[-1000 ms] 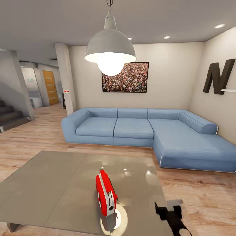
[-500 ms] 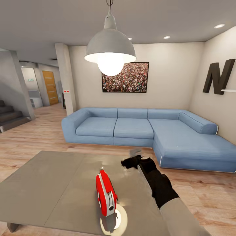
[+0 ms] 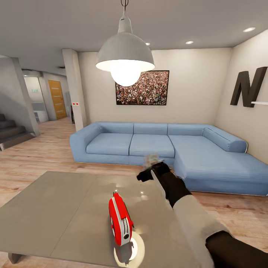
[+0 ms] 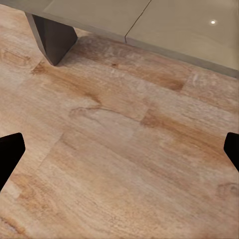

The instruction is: Turn on the radio receiver that's on the table in the living room.

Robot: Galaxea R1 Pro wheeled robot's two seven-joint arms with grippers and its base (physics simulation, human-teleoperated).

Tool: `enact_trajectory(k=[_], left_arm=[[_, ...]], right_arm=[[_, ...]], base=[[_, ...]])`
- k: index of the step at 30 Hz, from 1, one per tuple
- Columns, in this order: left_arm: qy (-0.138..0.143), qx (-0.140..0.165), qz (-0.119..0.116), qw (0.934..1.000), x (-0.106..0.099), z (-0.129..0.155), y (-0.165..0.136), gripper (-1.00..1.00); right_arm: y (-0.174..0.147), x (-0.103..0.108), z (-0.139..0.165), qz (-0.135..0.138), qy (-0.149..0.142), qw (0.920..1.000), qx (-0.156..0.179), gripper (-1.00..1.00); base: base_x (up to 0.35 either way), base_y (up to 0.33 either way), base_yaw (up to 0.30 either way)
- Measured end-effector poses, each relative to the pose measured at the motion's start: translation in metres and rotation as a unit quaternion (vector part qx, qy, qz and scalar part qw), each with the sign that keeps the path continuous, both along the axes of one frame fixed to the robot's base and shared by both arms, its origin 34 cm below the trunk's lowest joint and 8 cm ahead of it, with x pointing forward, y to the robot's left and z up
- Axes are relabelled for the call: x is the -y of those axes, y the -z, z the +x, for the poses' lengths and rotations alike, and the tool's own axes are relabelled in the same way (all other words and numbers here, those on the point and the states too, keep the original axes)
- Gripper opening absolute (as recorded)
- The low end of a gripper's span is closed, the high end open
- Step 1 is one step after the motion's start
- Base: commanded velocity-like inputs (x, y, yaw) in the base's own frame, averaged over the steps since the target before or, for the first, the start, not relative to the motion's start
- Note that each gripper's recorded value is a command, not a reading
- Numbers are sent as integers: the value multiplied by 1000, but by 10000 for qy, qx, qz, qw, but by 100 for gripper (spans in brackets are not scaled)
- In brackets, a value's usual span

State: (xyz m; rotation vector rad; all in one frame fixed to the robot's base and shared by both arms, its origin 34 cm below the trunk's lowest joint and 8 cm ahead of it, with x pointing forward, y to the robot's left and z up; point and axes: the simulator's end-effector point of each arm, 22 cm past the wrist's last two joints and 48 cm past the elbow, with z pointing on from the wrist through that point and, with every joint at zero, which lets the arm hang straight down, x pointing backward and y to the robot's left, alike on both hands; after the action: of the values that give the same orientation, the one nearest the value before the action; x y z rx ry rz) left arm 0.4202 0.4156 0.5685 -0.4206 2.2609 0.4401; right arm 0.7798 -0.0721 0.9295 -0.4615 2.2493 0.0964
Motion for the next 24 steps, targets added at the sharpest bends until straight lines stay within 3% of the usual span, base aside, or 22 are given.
enact_trajectory(k=[1, 3, 12, 19, 24], left_arm=[[0, 0, -1, 10000, 0, 0, 0, 100], [0, 1, -1, 10000, 0, 0, 0, 100], [7, 11, -47, 10000, 6, 1, 1, 100], [9, 18, -66, 10000, 8, 1, 1, 100], [13, 51, -53, 10000, 8, 2, 0, 100]], right_arm=[[22, 5, -1, -86, 31, 9997, -227, 100], [38, 11, 5, -153, 68, 9995, -254, 100], [44, 22, 11, -287, 214, 9992, -168, 100], [42, 0, 5, 122, -93, 9995, -282, 100], [41, -7, 2, 241, -206, 9990, -329, 100]], base=[[0, 0, 0], [0, 0, 0], [0, 0, 0], [0, 0, 0], [0, 0, 0]])
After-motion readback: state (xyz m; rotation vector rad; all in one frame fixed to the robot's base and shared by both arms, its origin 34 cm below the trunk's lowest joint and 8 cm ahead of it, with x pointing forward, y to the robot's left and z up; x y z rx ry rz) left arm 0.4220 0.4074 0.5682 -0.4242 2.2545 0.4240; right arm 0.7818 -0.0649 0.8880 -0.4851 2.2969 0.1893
